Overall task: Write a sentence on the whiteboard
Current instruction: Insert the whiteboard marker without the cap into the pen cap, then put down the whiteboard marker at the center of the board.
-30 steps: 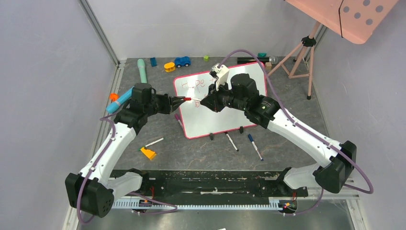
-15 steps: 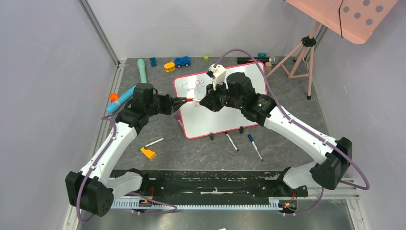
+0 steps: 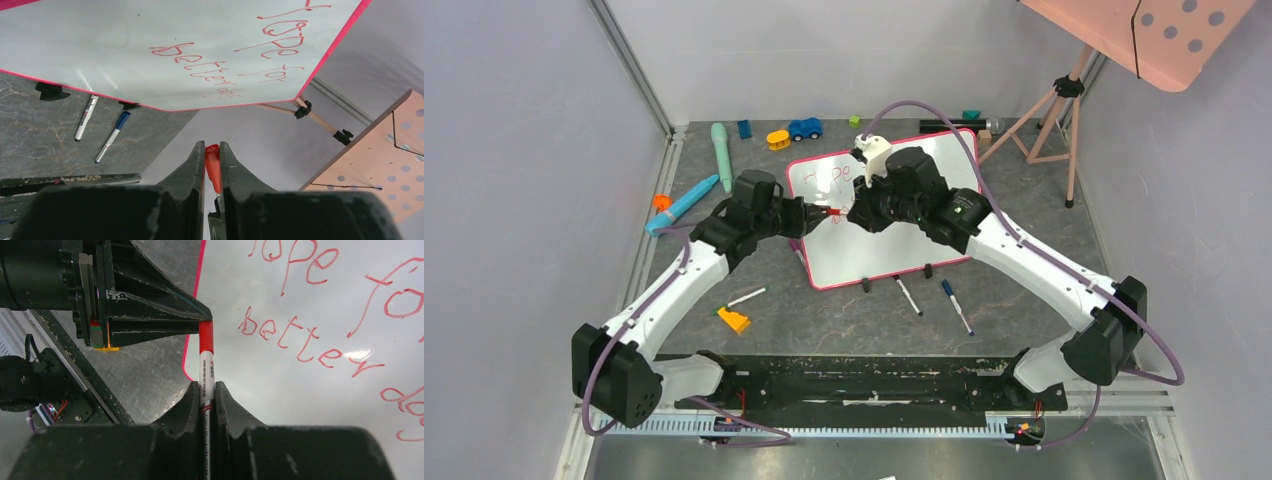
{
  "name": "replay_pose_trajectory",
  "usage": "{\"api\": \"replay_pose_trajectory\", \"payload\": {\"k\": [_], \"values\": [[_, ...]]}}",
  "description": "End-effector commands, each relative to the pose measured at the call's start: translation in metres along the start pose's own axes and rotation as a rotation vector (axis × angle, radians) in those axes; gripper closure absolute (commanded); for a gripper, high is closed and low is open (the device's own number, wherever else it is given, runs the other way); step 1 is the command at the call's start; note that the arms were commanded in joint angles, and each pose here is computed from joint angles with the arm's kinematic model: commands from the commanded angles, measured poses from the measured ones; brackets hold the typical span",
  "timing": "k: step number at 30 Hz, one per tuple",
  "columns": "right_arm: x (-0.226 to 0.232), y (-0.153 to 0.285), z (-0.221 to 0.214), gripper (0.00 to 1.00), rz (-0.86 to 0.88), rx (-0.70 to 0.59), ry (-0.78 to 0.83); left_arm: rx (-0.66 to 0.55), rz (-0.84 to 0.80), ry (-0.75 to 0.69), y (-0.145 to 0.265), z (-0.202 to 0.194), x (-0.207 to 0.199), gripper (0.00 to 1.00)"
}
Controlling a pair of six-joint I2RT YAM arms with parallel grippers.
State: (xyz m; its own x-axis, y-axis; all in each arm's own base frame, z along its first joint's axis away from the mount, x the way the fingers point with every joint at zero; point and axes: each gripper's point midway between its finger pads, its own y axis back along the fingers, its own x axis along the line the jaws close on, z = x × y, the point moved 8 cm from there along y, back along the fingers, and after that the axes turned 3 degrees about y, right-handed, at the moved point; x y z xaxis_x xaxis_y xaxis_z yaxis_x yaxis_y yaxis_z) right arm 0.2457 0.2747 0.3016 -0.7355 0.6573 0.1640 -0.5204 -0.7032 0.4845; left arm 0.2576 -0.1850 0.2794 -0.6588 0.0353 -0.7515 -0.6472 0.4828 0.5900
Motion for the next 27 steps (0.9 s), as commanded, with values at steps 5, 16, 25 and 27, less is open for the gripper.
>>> {"api": "replay_pose_trajectory", "payload": {"k": [5, 16, 25, 27], "values": [[-0.003, -0.012, 0.015, 1.00, -0.046, -0.022, 0.012, 0.223, -0.095, -0.090, 0.022, -0.054, -0.023, 0.98], [-0.009, 0.011, 0.007, 1.00, -0.138, 0.153, -0.009, 0.182, 0.001, -0.202, 0.019, -0.054, 0.000, 0.82], [-0.022, 0.054, -0.044, 1.00, -0.151, 0.417, -0.087, 0.196, 0.040, -0.361, 0.019, -0.041, 0.019, 0.27], [-0.021, 0.061, -0.061, 1.00, -0.140, 0.512, -0.082, 0.173, 0.032, -0.432, 0.026, -0.032, 0.019, 0.20]]}}
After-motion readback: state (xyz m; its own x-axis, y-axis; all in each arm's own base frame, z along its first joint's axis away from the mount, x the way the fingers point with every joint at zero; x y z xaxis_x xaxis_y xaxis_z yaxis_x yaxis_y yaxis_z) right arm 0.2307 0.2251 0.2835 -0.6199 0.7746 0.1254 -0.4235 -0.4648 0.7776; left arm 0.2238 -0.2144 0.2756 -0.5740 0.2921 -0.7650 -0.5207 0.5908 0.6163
